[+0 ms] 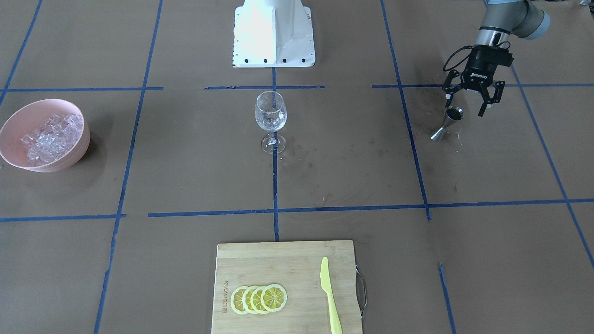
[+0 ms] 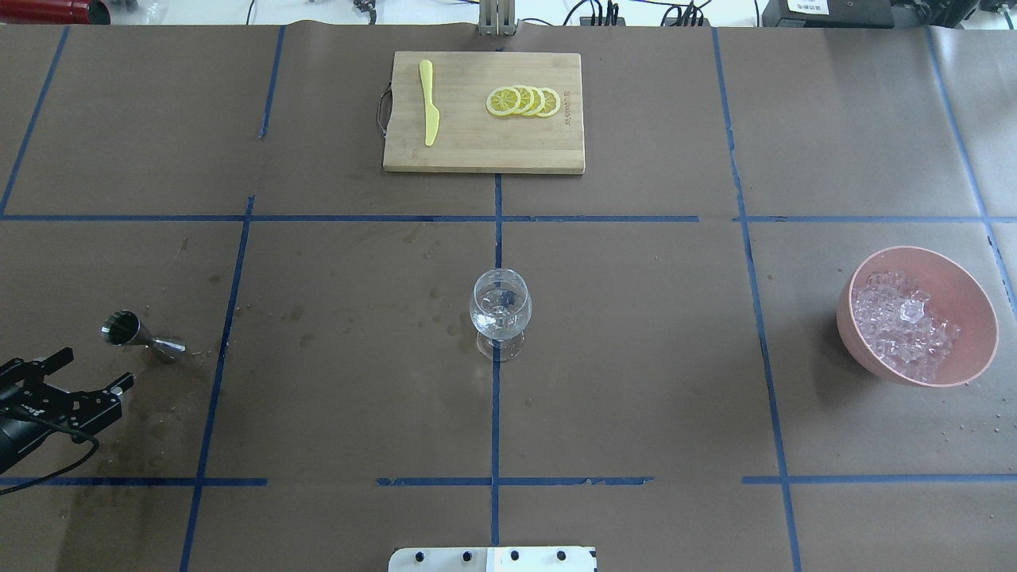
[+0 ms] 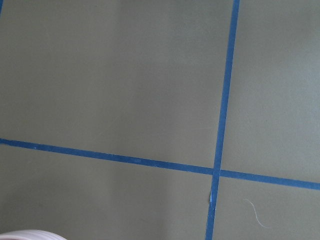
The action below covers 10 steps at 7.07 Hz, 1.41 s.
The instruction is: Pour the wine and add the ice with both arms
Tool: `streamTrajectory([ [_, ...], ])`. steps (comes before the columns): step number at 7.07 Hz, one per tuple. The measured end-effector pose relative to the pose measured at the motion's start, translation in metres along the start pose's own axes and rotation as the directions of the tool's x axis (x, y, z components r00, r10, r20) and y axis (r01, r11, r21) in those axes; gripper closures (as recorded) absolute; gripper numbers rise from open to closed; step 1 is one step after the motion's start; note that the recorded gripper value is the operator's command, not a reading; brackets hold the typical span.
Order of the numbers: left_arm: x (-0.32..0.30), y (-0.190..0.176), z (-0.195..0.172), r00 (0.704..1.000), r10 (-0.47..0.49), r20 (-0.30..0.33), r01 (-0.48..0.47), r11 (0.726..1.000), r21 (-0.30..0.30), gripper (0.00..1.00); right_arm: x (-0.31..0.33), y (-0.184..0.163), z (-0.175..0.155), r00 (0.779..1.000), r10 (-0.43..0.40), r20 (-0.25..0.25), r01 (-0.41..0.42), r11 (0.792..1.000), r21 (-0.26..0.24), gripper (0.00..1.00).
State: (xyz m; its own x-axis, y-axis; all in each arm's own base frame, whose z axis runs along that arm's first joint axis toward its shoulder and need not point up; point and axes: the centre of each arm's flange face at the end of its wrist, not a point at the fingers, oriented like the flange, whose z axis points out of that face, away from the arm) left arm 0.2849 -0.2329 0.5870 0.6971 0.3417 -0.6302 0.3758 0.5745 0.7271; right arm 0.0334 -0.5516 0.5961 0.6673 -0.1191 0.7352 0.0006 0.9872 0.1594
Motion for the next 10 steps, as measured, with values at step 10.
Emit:
streamTrajectory([
  [10,0.055,0.028,0.044,0.981,-0.163,0.109,0.12,0.938,0.324,0.05,0.002,0.003,0.002,1.0,0.008,0.0,-0.008,1.0,-0.005,0.0],
])
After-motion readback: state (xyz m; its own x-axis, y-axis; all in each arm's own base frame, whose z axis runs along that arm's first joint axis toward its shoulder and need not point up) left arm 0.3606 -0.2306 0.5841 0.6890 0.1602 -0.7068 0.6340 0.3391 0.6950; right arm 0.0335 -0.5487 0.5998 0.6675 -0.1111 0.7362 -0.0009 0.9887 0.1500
